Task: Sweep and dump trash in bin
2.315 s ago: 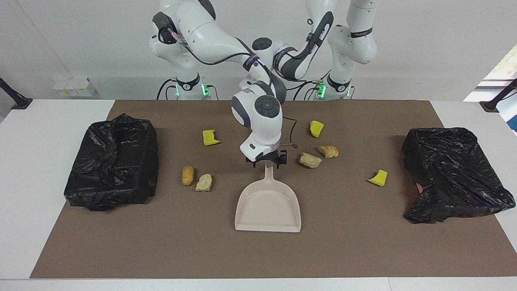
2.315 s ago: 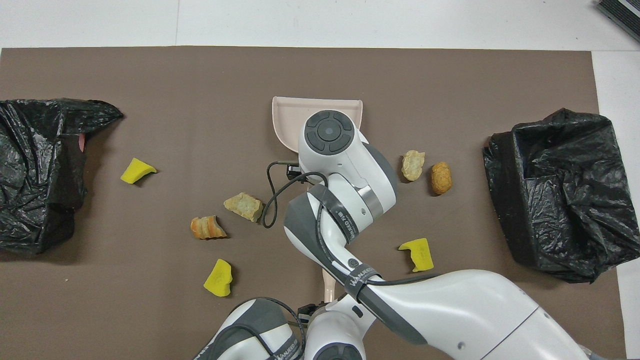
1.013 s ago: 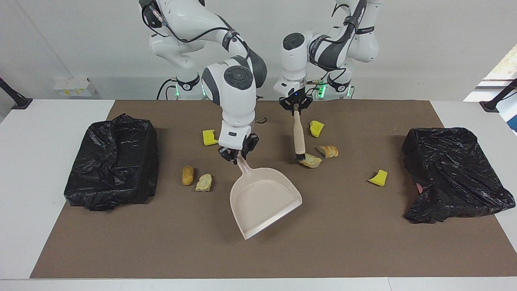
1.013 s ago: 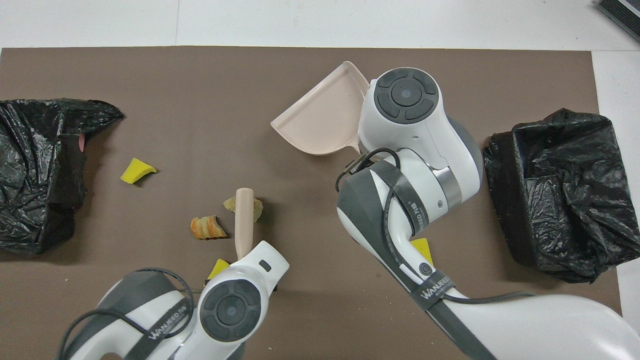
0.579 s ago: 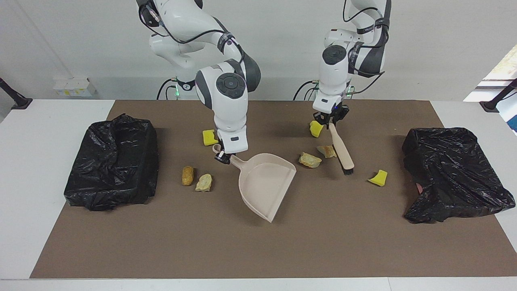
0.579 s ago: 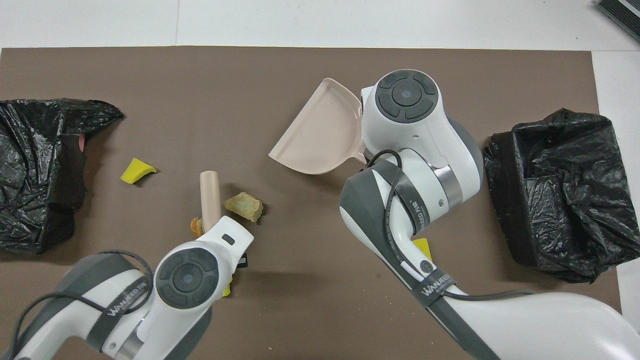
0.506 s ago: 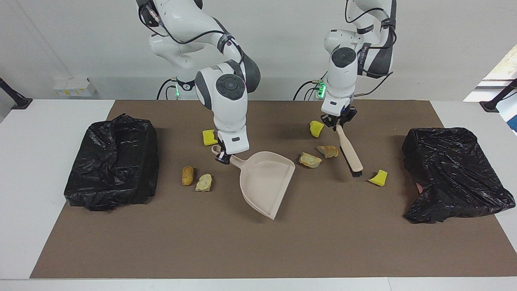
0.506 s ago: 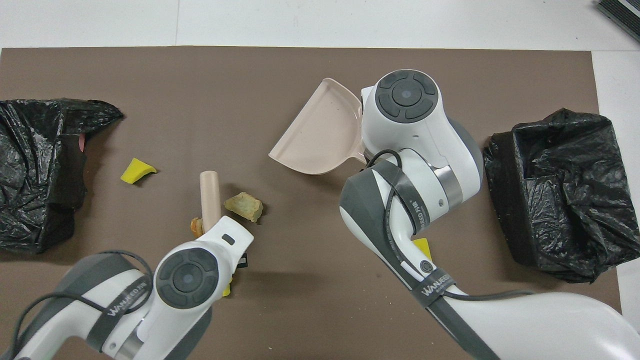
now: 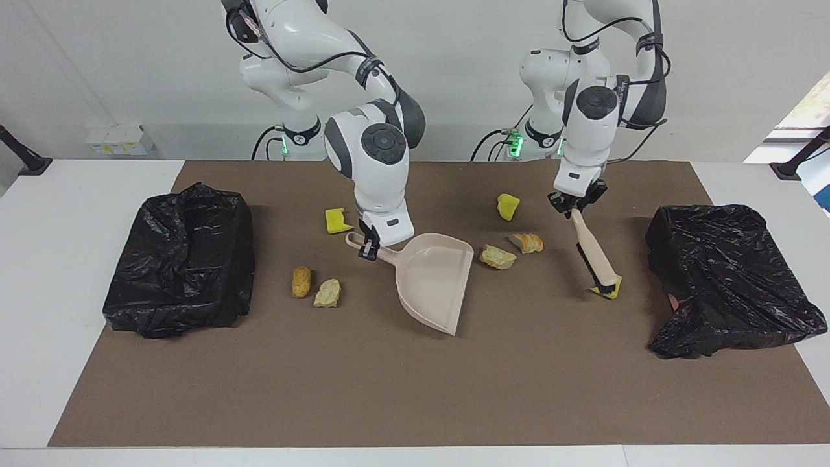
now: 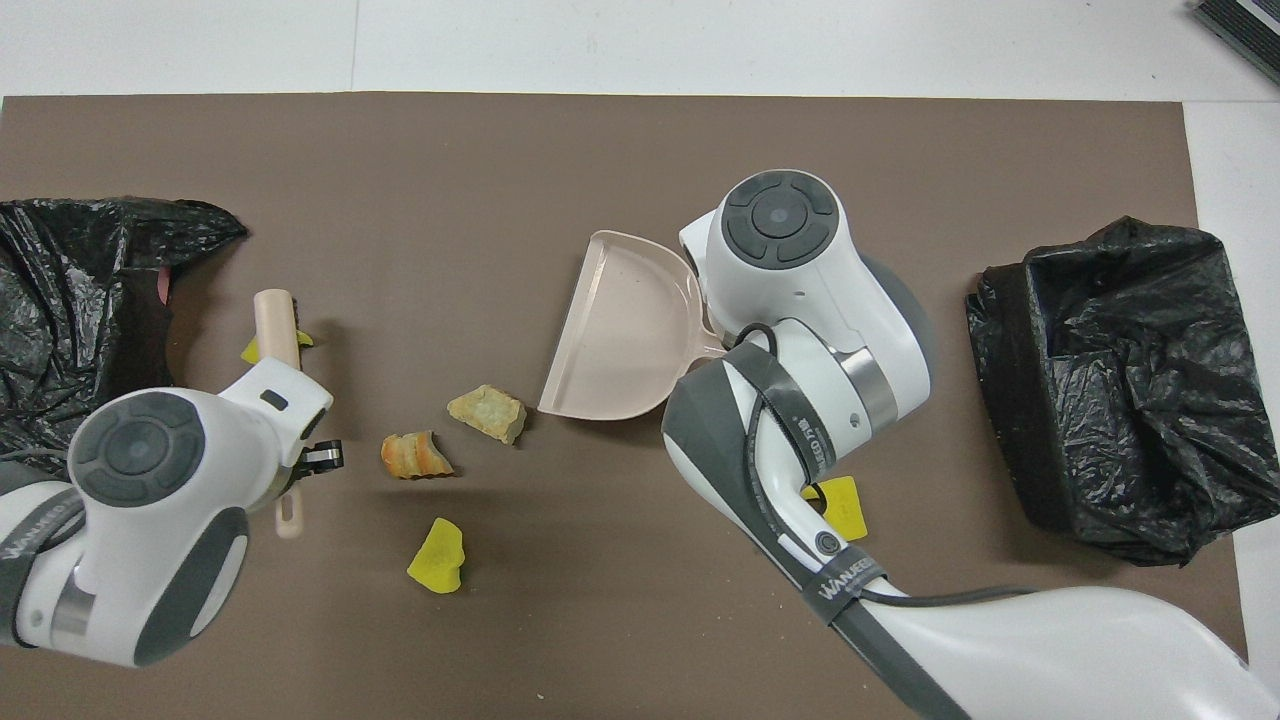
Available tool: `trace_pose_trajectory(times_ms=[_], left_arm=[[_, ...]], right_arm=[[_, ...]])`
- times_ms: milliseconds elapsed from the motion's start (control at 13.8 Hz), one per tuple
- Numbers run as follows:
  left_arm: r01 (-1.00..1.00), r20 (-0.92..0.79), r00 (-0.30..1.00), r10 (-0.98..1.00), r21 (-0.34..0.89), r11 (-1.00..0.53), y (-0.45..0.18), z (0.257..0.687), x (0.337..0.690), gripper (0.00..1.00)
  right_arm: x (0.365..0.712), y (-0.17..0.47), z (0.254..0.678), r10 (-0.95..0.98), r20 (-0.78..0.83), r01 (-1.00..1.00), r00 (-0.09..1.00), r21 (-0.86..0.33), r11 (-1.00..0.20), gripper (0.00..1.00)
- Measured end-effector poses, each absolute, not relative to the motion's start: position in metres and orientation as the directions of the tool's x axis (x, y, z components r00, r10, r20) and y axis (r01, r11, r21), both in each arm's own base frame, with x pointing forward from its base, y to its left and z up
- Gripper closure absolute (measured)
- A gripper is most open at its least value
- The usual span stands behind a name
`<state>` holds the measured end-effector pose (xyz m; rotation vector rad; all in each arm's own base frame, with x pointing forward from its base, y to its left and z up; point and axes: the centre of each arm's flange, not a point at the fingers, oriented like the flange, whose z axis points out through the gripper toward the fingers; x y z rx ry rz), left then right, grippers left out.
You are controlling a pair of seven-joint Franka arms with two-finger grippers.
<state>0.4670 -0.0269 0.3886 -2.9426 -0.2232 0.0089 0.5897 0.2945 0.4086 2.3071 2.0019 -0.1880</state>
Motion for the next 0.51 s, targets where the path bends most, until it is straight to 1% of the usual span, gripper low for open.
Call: trace_pose_trajectory(times_ms=[72, 217, 362, 506], left_arm=[[0.160, 0.005, 0.987, 0.162, -0.187, -0.969, -0.017, 0.382, 0.468, 0.74], [0.155, 0.003, 0.988, 0.157, -0.180, -0.971, -0.016, 0.363, 0.467, 0.74], [0.137, 0.010, 0.990, 0.137, -0.164, -0.977, -0.028, 0.340, 0.461, 0.74], [0.123, 0.015, 0.992, 0.123, -0.137, -0.983, -0.052, 0.337, 0.458, 0.74]], right_arm=[[0.591, 0.294, 0.408, 0.982, -0.142, 0.992, 0.123, -0.015, -0.126, 0.67], [0.588, 0.301, 0.403, 0.984, -0.147, 0.995, 0.096, -0.010, -0.098, 0.67], [0.583, 0.309, 0.394, 0.986, -0.150, 0.997, 0.073, 0.003, -0.073, 0.67], [0.579, 0.312, 0.382, 0.987, -0.152, 0.998, 0.060, 0.004, -0.060, 0.67]])
